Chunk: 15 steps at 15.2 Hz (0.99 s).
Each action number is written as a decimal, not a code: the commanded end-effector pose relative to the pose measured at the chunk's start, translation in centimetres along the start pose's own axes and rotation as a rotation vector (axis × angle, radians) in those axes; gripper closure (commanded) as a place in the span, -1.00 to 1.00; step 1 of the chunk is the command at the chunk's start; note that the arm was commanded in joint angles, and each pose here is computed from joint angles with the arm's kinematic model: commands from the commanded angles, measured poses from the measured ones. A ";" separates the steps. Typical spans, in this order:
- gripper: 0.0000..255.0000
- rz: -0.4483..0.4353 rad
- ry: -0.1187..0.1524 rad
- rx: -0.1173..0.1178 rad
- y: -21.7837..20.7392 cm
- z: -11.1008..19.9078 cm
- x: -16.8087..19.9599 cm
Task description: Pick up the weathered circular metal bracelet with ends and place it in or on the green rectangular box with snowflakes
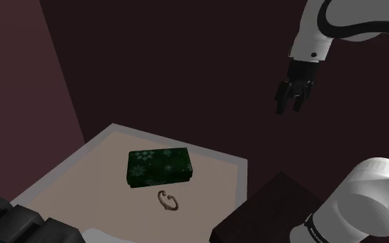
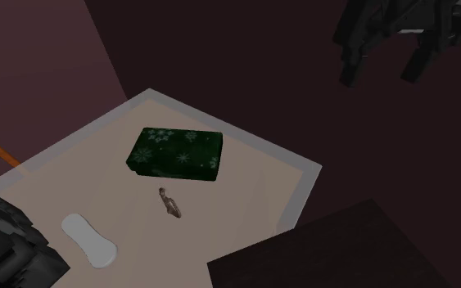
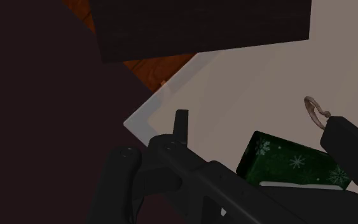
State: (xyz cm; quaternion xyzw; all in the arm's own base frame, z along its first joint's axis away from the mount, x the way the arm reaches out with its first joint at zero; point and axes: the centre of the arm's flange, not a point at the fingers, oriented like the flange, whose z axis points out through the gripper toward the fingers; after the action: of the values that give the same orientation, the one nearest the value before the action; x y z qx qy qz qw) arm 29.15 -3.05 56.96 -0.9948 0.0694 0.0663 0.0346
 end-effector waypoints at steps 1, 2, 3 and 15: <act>-1.00 0.000 0.000 0.000 0.0 0.0 0.0; -1.00 0.001 0.003 -0.003 -0.9 0.9 0.4; -1.00 0.002 0.006 -0.005 -1.9 1.8 0.7; -1.00 0.015 0.041 -0.036 -12.8 12.4 5.5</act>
State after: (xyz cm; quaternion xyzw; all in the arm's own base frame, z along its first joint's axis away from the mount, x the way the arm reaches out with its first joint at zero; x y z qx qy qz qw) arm 34.09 8.92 45.70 -0.9958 0.0754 0.0495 0.0158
